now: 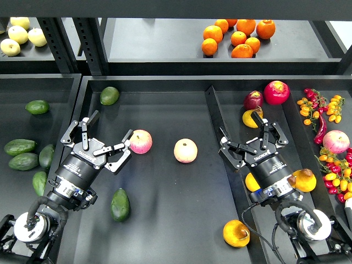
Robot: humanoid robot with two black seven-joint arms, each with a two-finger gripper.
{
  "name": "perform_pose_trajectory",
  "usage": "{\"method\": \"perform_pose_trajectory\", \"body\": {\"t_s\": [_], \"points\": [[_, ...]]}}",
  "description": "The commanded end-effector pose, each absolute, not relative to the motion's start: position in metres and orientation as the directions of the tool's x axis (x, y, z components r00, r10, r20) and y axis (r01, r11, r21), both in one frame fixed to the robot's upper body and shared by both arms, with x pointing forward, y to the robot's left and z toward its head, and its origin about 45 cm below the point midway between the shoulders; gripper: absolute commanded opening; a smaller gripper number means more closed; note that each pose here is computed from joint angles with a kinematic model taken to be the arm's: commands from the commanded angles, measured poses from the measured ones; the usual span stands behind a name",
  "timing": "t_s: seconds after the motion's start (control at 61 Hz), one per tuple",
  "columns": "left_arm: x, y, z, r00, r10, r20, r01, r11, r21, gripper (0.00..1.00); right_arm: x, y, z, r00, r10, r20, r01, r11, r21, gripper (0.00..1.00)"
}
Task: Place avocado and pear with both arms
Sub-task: 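Move the open left gripper toward the dark green avocado near the robot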
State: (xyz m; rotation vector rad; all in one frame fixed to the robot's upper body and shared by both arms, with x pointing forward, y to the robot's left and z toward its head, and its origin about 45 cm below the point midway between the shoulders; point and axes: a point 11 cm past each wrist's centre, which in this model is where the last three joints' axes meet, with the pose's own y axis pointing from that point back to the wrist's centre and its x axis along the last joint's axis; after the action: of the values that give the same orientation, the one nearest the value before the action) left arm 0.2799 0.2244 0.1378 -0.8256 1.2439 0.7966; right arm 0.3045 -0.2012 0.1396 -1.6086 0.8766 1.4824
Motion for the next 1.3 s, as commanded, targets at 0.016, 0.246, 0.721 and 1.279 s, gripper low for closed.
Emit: {"method": "perform_pose_trajectory", "body": {"t_s": [0.016,0.246,0.721,1.279], "points": [[0.2786,0.2230,0.1375,0.145,0.065,-0.987,-0.863,0.497,-0.094,0.99,0.3044,-0.2014,0.1396,0.089,0.012,-0.996,-0.878,-0.471,-0.084,1.00],[0.2786,0.2233,0.1364,0.142,0.068,-0.987,-0.865,0.493,-0.091,0.99,0.3039,-0.2014,0.1391,0.088,0.011,-0.996,-0.878,-0.472,-0.083,1.00],[0.2770,0.2235,0.1313,0.127,0.072,-0.989,-0.866,0.495,-0.075,0.99,0.3039,-0.2012,0.1399,0.092,0.012,-0.996,-0.877,-0.472,-0.087,1.00],[0.2734,0.2220,0.1301,0.120,0.059,-0.991,-0.864,0.498,-0.075,0.99,0.3034,-0.2008,0.1400,0.093,0.015,-0.996,-0.877,-0.473,-0.089,1.00]]}}
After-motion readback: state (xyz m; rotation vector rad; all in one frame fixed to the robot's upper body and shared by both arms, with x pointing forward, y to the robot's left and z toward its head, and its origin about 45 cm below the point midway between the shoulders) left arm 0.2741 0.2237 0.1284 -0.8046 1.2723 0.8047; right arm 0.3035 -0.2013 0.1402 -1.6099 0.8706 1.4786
